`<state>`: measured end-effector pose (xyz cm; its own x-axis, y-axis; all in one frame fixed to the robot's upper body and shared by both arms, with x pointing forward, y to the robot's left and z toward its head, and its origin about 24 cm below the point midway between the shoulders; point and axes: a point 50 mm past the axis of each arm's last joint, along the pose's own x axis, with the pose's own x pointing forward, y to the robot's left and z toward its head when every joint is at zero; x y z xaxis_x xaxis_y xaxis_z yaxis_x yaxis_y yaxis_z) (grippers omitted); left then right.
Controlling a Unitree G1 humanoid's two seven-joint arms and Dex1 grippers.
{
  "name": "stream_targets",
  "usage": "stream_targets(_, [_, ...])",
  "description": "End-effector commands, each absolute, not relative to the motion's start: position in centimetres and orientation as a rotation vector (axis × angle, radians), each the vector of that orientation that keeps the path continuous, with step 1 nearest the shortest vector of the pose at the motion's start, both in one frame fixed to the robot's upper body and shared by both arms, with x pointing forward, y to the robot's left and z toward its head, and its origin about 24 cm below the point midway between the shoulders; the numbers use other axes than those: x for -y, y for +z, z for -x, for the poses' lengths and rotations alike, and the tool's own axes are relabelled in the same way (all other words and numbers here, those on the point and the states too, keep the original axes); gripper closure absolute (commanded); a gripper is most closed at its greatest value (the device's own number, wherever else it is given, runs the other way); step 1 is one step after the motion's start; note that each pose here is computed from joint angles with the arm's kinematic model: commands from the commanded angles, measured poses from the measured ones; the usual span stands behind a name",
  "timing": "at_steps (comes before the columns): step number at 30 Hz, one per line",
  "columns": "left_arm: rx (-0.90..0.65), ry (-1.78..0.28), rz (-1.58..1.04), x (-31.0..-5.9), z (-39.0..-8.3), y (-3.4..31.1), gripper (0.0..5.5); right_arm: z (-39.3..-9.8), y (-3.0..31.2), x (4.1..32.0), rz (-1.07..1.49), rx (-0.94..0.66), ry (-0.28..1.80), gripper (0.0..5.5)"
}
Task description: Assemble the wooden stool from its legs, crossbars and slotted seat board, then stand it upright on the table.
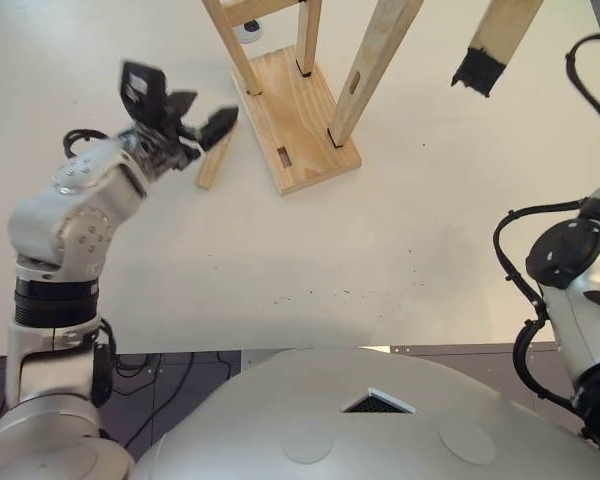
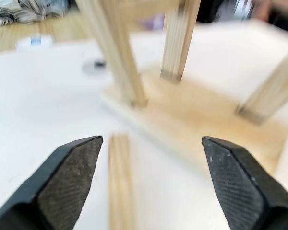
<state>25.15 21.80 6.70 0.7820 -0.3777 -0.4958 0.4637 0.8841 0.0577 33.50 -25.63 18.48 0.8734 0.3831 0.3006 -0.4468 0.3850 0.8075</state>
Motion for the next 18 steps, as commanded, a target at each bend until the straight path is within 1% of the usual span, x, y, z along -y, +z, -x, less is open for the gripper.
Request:
stream_targets(1, [-0.662, -0.379, -0.336, -26.1, -23.7, 2.2, 1.72, -32.3, 11.3, 26.9, -1.001, -0.100, 0.366, 4.47])
stream_targets(2, [-0.697, -0.377, -0.320, -26.6, -23.4, 1.2, 1.72, -32.1, 9.9, 26.6, -0.989, -0.136, 0.354, 4.47])
stream_targets(4, [-0.763, -0.399, -0.248, -26.6, -22.5, -0.5, 1.72, -31.9, 7.5, 26.1, -0.959, -0.191, 0.330, 4.47])
stream_targets(7, [-0.800, -0.437, -0.214, -26.0, -21.9, -2.0, 2.14, -31.7, 5.0, 25.9, -0.934, -0.250, 0.295, 4.47])
stream_targets(9, [-0.793, -0.471, -0.214, -25.6, -22.1, -2.2, 2.39, -31.6, 3.9, 25.9, -0.932, -0.275, 0.276, 4.47])
stream_targets(11, [-0.785, -0.502, -0.212, -25.4, -22.4, -2.2, 2.77, -31.5, 3.0, 26.1, -0.929, -0.299, 0.255, 4.47])
stream_targets(16, [-0.877, -0.561, -0.202, -25.6, -21.8, -2.5, 3.34, -30.6, 0.5, 26.2, -0.877, -0.397, 0.206, 4.47])
stream_targets(17, [-0.890, -0.570, -0.205, -25.6, -21.6, -2.5, 3.53, -30.5, 0.0, 26.0, -0.840, -0.427, 0.208, 4.47])
stream_targets(18, [-0.897, -0.575, -0.207, -25.6, -21.5, -2.5, 3.58, -30.5, -0.3, 25.9, -0.808, -0.450, 0.213, 4.47])
